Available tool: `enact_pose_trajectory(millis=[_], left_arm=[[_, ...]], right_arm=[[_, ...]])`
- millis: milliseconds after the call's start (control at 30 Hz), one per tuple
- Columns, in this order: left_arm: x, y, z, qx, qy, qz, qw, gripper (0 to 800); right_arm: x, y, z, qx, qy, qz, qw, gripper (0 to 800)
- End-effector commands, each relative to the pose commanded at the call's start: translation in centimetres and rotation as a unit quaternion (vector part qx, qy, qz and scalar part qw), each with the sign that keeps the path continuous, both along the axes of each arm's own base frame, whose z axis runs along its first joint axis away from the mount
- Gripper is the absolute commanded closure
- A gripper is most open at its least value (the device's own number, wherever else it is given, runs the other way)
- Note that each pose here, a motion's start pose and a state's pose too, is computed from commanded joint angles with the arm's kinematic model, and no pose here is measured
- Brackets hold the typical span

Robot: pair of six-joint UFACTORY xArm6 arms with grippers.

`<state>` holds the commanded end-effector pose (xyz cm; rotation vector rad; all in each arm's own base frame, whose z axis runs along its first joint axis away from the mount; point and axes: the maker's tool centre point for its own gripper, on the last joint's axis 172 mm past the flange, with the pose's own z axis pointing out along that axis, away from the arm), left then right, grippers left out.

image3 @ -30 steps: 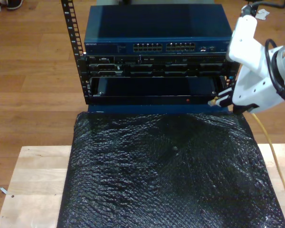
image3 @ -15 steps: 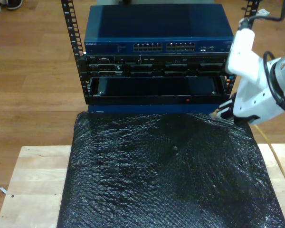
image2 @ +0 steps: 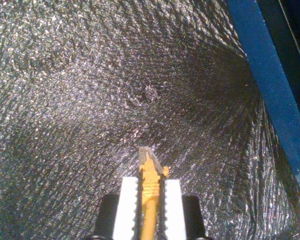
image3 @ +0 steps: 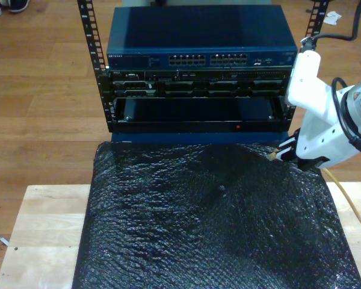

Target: Grab the cable and plug it in

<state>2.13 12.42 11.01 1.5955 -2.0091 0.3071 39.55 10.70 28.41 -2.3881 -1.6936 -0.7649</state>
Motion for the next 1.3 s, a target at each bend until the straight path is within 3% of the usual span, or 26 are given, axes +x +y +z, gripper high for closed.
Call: enact_pose_trajectory(millis=[300, 600, 1300], left_arm=[[-0.1, -0.6, -1.5, 0.017, -0.017, -0.011, 0.9997, 0], [-0.9, -0.2, -4.9, 0.051, -0.030, 0.023, 0.9980, 0], [-1.0, -0.5, -7.2, 0.063, -0.038, 0.036, 0.9966, 0]], right_arm=[[0.1, -0.6, 0.0, -0.001, 0.000, -0.007, 1.000, 800], [-0.3, -0.7, -0.9, -0.002, 0.008, -0.008, 1.000, 800], [0.0, -0.7, -0.9, 0.000, 0.007, -0.011, 1.000, 800]])
